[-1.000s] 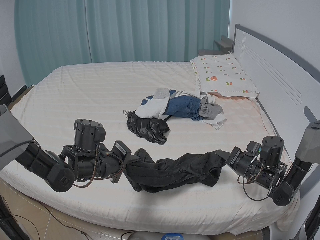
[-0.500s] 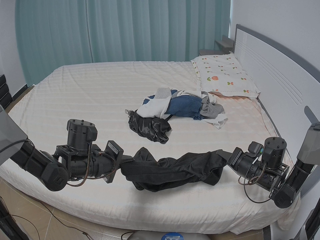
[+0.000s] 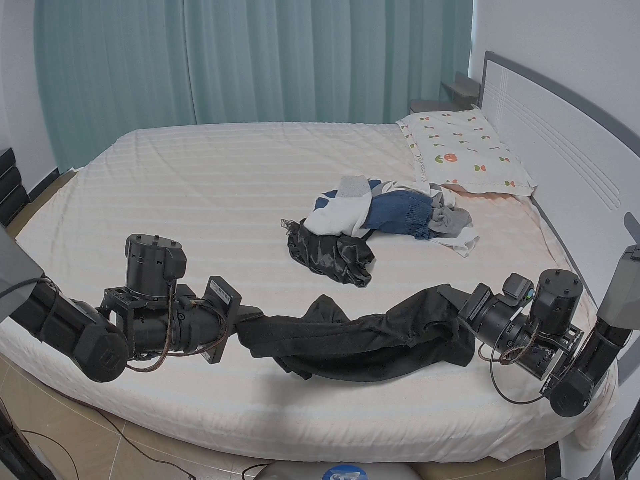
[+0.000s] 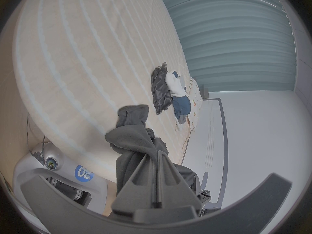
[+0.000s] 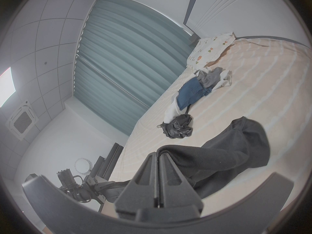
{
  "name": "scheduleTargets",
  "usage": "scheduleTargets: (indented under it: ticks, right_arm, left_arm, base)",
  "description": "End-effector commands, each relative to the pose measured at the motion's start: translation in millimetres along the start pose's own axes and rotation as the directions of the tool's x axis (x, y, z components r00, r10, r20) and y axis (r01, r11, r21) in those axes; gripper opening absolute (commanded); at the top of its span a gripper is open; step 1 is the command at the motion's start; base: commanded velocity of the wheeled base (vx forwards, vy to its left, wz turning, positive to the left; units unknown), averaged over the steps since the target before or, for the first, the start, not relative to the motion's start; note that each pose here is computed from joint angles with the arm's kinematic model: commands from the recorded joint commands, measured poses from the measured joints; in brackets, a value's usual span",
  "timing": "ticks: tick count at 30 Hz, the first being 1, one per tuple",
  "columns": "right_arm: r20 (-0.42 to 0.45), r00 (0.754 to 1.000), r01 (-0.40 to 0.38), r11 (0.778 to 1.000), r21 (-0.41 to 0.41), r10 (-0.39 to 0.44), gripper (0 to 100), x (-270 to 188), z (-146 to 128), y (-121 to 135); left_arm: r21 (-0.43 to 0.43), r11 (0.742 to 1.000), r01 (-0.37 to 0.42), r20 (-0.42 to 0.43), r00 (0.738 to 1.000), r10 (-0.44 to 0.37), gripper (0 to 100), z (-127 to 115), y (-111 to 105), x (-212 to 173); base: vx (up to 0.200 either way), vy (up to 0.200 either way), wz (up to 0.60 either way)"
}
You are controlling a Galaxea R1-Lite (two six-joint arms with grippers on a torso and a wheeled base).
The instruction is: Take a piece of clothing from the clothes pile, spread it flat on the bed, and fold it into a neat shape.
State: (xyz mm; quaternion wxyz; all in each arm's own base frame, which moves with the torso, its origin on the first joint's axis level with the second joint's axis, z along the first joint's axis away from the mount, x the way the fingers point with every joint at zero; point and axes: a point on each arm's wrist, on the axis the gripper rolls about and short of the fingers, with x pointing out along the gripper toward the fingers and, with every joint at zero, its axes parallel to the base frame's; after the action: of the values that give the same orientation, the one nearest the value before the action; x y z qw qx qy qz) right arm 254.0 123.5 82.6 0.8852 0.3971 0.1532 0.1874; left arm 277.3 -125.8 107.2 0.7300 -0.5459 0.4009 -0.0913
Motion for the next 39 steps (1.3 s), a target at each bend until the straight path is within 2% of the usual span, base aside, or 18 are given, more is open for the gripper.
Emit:
scheduleTargets:
  ticks: [1,14,21,39]
  right_arm:
    - [-0.001,1.0,0.001,1.0,0.0,-0.001,0,0,0,0]
    - [-0.019,1.0,0.018,1.0,0.004,-0.018,0,4,-5,-6]
    - [-0.013,1.0,-0.015,1.0,0.002,0.015,0,4,-8,0]
    - [-0.002,1.0,-0.03,1.0,-0.003,0.03,0,4,-10,7]
  left_arm:
    - [0.001,1.0,0.001,0.001,1.0,-0.001,0,-1,0,-2]
    - [-0.002,1.0,-0.003,0.0,1.0,0.003,0,-1,1,-2]
    - [0.0,1.0,-0.005,-0.007,1.0,0.005,0,-2,1,-1]
    - [0.005,1.0,0.007,-0.003,1.0,-0.007,0,-3,-2,-5]
  base:
    - [0.0,0.2,0.0]
    - [0.0,0.2,0.0]
    - [0.0,0.2,0.0]
    - [0.0,0.2,0.0]
